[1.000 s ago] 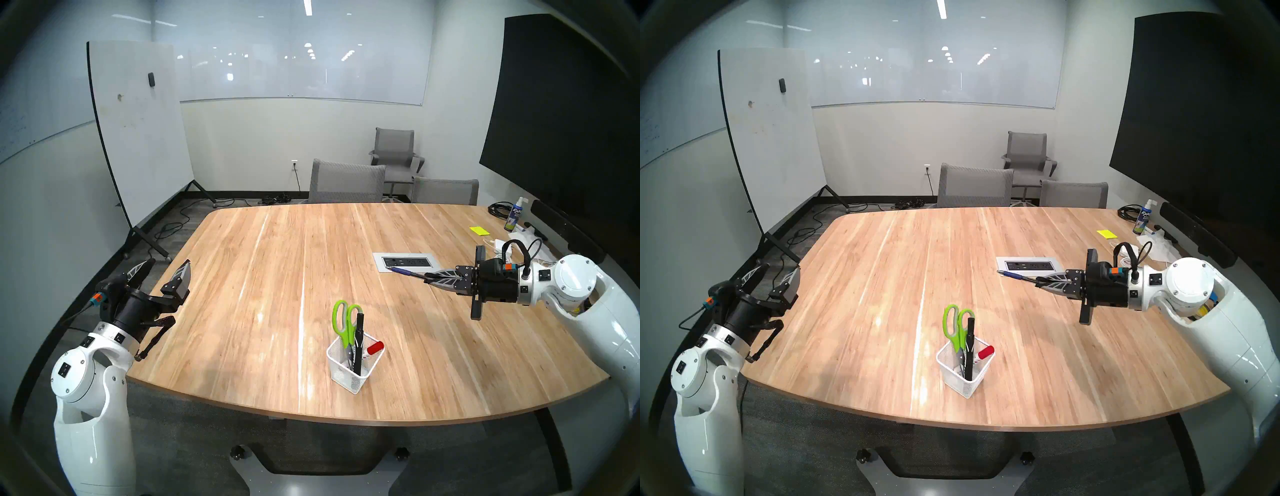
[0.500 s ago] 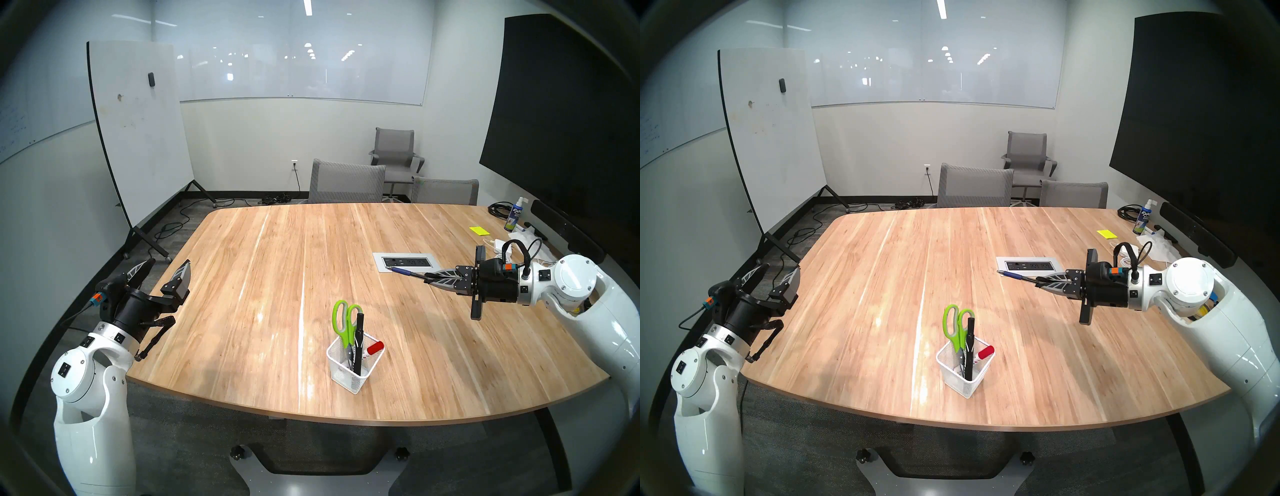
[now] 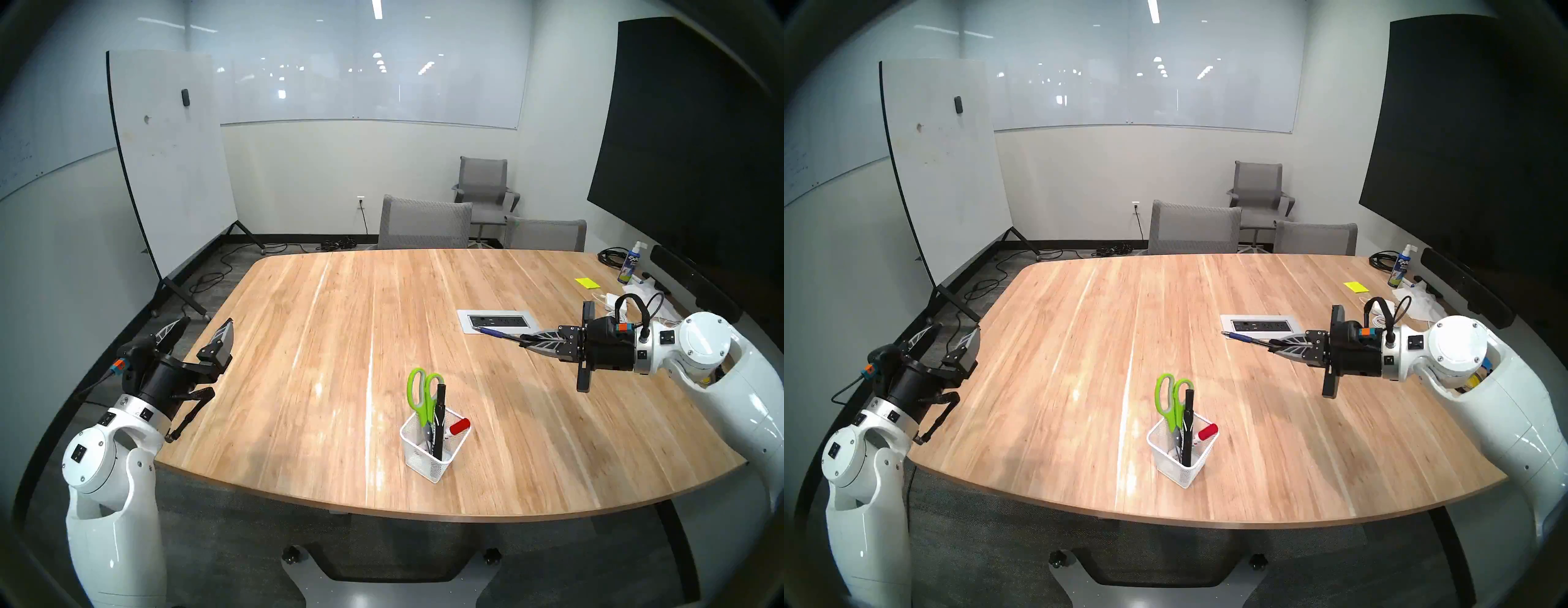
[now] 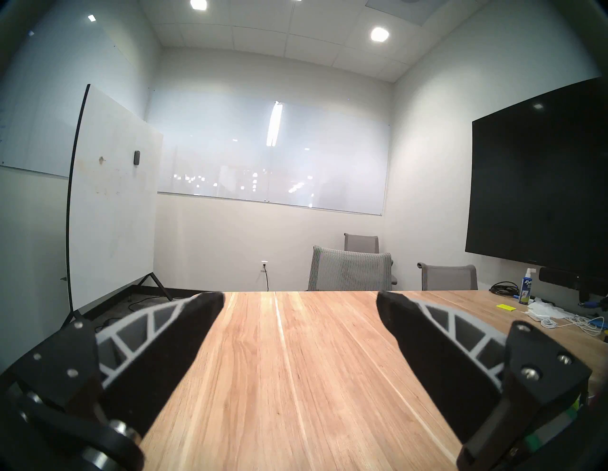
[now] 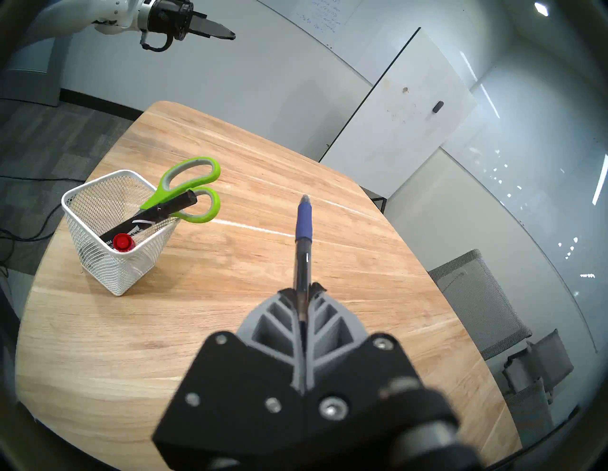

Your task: Place the pen, the marker, and the scissors into the pen holder

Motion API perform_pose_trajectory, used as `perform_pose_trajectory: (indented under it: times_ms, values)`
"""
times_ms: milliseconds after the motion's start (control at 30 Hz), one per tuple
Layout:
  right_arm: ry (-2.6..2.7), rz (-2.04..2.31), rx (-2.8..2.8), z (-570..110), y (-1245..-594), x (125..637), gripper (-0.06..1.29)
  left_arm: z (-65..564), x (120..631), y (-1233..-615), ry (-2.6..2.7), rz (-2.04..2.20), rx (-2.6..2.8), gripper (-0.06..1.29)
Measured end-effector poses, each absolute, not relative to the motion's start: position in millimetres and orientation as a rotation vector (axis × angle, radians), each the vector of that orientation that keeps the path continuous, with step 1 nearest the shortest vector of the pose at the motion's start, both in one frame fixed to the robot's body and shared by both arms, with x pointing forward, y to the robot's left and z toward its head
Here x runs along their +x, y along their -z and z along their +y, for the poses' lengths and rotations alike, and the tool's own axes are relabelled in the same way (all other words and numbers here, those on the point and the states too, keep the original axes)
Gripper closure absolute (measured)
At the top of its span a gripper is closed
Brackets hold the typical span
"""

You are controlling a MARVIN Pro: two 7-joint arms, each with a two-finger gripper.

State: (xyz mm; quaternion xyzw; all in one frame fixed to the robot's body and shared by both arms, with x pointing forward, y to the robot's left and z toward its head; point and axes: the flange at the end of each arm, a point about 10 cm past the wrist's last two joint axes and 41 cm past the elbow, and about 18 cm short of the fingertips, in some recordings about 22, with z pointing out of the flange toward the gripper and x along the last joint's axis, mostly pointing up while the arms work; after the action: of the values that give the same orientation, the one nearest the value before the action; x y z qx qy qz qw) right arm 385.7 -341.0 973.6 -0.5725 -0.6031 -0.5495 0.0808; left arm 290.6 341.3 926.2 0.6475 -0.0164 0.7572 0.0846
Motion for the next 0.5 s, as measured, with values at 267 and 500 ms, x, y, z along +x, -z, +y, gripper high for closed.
perform_pose_trajectory:
  times_ms: [267, 500]
  values:
    - [1.643, -1.803, -1.712, -341.0, -973.6, 385.7, 1.25, 341.3, 290.7, -926.2, -2.258, -0.049, 1.931, -0.03]
    - [1.643, -1.803, -1.712, -341.0, -973.6, 385.7, 1.25, 341.3, 290.7, -926.2, -2.258, -0.049, 1.931, -0.03]
